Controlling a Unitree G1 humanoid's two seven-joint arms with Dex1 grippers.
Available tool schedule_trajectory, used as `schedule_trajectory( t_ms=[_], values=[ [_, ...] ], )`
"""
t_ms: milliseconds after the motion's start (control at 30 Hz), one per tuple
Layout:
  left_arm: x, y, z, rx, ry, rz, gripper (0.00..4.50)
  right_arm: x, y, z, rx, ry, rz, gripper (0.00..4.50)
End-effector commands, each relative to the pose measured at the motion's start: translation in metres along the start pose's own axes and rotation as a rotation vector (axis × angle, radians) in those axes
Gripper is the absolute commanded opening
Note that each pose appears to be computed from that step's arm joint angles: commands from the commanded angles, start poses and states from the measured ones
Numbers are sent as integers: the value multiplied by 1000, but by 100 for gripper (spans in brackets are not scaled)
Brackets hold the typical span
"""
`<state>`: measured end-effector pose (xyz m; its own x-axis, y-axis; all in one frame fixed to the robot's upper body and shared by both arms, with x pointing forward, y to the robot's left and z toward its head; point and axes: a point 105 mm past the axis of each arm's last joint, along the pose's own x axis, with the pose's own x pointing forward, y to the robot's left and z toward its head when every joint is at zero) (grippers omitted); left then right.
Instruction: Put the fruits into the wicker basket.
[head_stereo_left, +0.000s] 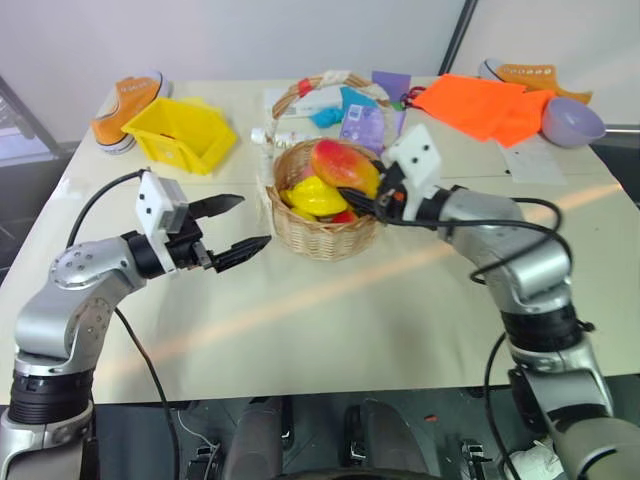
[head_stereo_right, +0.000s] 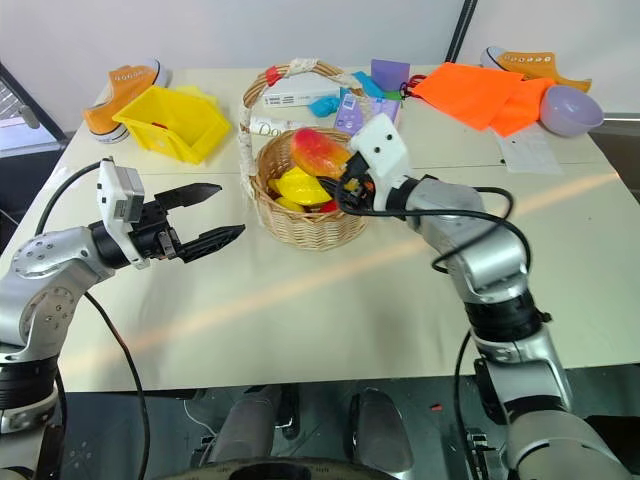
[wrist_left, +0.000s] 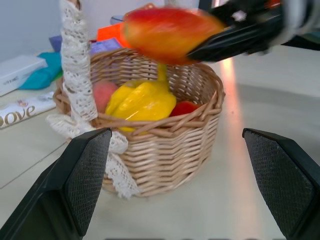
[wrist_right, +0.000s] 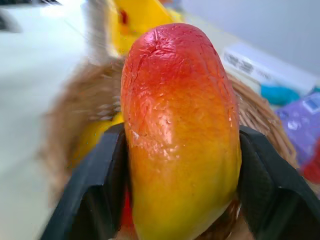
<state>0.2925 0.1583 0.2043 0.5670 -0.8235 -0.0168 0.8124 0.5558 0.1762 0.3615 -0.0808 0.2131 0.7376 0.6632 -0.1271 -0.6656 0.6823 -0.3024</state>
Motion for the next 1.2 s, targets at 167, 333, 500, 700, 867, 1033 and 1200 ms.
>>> schedule_trajectory(
  t_ms=[167, 333, 500, 700, 867, 1033, 1200],
  values=[
    [5, -12, 14, 48, -45, -10, 450, -43, -5, 27, -116, -118, 5, 447],
    [9, -19, 16, 34, -61, -34, 450, -67, -30, 32, -38, -145, -101, 447],
    [17, -22, 16, 21, -74, -63, 450, -46, -55, 22, 21, -136, -228, 447],
    [19, -21, 16, 1, -93, -58, 450, -14, -61, 20, 76, -195, -208, 447],
    [19, -22, 13, -1, -85, -49, 450, -11, -68, 24, 107, -245, -227, 211],
    [18, -24, 10, -4, -81, -43, 450, -29, -74, 29, 50, -251, -291, 2],
    [20, -24, 9, -8, -84, -46, 450, -85, -108, 30, -7, -238, -479, 2]
  ],
)
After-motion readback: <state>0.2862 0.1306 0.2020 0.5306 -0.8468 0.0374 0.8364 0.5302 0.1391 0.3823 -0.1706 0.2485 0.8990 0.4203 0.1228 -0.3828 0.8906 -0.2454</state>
